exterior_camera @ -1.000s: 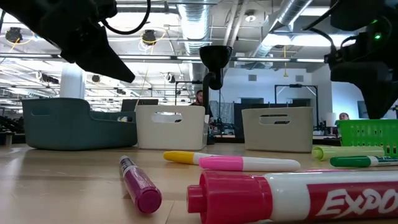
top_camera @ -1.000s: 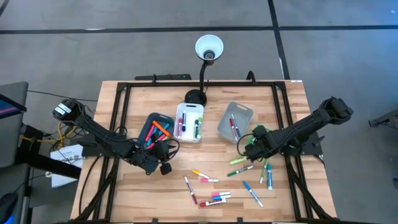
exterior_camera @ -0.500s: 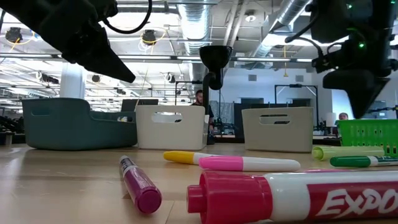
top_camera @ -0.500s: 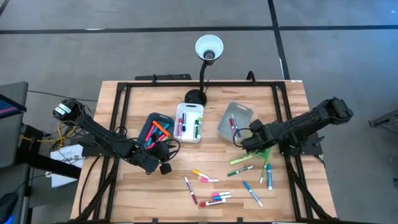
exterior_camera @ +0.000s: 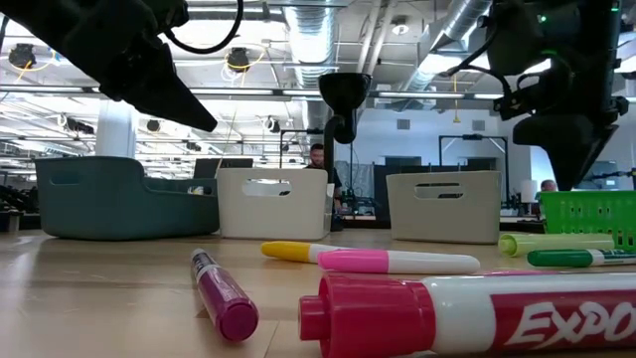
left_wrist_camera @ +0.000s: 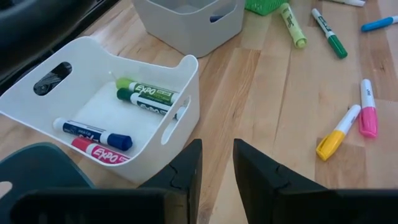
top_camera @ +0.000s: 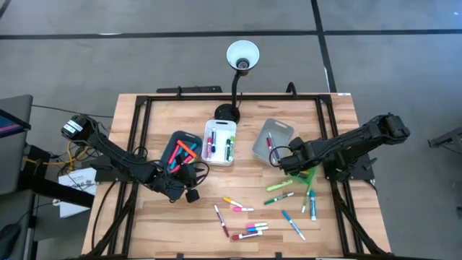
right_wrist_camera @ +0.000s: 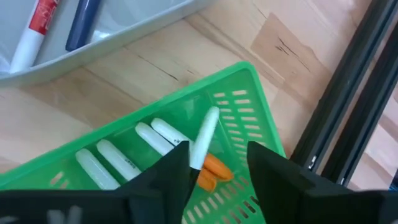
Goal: Pick & Place Markers
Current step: Put the light green highlighter into the blue bin
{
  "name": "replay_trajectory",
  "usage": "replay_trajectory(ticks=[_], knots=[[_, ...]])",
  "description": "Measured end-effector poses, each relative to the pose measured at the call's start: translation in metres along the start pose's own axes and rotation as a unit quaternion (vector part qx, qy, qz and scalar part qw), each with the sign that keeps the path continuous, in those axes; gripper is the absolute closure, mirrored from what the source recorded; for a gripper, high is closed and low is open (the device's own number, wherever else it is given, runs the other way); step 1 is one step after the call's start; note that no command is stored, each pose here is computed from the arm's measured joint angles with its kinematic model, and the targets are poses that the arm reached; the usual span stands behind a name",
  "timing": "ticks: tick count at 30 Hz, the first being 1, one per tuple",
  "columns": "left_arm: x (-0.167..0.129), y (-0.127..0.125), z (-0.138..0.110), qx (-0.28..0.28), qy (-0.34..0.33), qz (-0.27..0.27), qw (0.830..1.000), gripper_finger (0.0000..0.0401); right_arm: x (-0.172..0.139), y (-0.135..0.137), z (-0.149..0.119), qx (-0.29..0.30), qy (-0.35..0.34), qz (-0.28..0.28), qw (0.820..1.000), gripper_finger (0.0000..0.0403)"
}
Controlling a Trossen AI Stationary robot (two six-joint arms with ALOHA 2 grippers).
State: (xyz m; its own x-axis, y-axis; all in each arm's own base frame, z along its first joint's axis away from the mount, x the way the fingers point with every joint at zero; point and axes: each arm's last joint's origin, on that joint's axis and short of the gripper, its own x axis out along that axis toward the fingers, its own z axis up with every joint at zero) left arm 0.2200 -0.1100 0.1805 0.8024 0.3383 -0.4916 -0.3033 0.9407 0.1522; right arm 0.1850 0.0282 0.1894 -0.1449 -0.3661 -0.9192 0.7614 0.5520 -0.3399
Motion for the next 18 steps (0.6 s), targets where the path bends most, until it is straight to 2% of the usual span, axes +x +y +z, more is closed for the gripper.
replay_trajectory(ticks=[8, 18], knots=[[0.000, 0.000, 0.000, -0.001, -0.001, 0.000, 1.000, 0.0313, -0.002, 0.005, -0.003, -0.001, -0.012, 0.017, 1.000, 0.0202], [-0.001, 0.001, 0.004, -0.017, -0.013, -0.005, 1.000, 0.0313, -0.006, 0.014, -0.010, -0.016, -0.032, 0.044, 0.998, 0.0205]])
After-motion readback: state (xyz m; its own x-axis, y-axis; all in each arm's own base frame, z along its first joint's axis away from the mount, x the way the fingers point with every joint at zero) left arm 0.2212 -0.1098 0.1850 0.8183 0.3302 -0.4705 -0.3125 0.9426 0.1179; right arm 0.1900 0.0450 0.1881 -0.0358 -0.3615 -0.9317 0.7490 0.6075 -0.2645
